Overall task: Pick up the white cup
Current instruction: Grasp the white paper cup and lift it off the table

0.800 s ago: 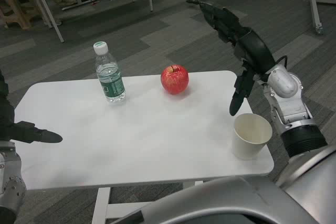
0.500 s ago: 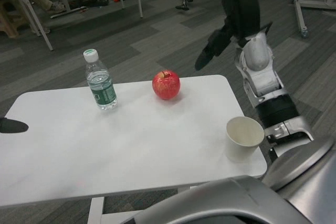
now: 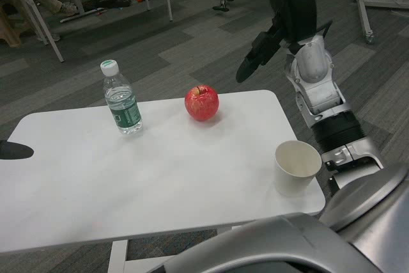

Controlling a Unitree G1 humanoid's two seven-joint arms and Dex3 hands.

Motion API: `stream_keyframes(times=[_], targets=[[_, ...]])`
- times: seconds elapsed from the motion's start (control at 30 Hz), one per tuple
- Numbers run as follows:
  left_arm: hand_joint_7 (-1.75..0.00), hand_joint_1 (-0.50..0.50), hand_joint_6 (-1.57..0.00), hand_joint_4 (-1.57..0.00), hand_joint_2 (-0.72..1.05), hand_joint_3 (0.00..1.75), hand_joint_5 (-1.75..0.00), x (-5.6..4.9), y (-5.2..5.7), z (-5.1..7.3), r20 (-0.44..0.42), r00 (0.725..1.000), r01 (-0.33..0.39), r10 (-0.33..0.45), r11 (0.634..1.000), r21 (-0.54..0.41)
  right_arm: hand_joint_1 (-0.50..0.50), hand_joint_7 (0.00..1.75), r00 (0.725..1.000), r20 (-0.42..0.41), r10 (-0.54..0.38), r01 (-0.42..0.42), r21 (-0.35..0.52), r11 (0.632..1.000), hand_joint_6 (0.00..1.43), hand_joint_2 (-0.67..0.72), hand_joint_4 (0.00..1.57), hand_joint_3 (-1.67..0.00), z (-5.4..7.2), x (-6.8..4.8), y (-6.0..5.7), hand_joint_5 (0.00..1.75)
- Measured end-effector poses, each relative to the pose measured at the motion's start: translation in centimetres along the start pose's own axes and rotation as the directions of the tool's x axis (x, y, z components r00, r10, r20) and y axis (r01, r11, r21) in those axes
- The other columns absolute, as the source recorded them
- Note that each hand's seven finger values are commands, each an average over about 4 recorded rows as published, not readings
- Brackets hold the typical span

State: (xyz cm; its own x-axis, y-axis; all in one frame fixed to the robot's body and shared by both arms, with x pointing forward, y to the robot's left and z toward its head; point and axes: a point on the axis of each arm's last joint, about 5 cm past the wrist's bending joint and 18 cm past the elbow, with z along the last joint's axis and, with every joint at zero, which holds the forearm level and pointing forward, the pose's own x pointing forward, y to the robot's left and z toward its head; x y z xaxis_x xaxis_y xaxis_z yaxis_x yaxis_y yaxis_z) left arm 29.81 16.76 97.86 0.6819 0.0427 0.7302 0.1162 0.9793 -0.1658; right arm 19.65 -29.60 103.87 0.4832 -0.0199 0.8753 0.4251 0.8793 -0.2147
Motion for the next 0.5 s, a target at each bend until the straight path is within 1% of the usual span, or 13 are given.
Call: stream_keyframes(times=[0.13,0.23,0.37,0.47,0.5], targets=[[-0.14,-0.50,0.00,0.00,-0.72,0.09,-0.31,0.0,0.0,0.0,0.000,1.000,0.000,0.000,1.000,0.000,-0.46,0.21,1.000,0.000,0.001,-0.001,0.001,1.000,0.00,0.72,0.00,0.00,0.0,0.0,0.0,0.00],[-0.14,-0.50,0.00,0.00,-0.72,0.09,-0.31,0.0,0.0,0.0,-0.002,1.000,0.000,0.000,1.000,0.000,-0.46,0.21,1.000,-0.008,-0.004,0.004,0.009,1.000,0.00,0.72,0.00,0.00,-0.1,-0.1,-0.1,0.05],[-0.14,-0.50,0.00,0.00,-0.72,0.09,-0.31,0.0,0.0,-0.1,-0.017,1.000,0.000,0.000,1.000,-0.001,-0.46,0.21,0.997,-0.066,-0.027,0.028,0.020,0.999,0.00,0.72,0.00,0.00,-0.6,-0.9,-0.6,0.02],[-0.14,-0.50,0.00,0.00,-0.72,0.09,-0.31,0.0,0.0,-0.2,-0.037,0.999,0.001,-0.001,1.000,0.000,-0.46,0.21,0.996,-0.083,-0.037,0.038,0.011,0.999,0.00,0.72,0.00,0.00,-0.8,-1.2,-1.0,0.00],[-0.14,-0.50,0.00,0.00,-0.72,0.09,-0.31,-0.1,0.0,-0.3,-0.046,0.999,0.002,-0.002,1.000,0.001,-0.46,0.21,0.995,-0.090,-0.041,0.042,0.007,0.999,0.00,0.72,0.00,0.00,-0.8,-1.4,-1.1,0.02]])
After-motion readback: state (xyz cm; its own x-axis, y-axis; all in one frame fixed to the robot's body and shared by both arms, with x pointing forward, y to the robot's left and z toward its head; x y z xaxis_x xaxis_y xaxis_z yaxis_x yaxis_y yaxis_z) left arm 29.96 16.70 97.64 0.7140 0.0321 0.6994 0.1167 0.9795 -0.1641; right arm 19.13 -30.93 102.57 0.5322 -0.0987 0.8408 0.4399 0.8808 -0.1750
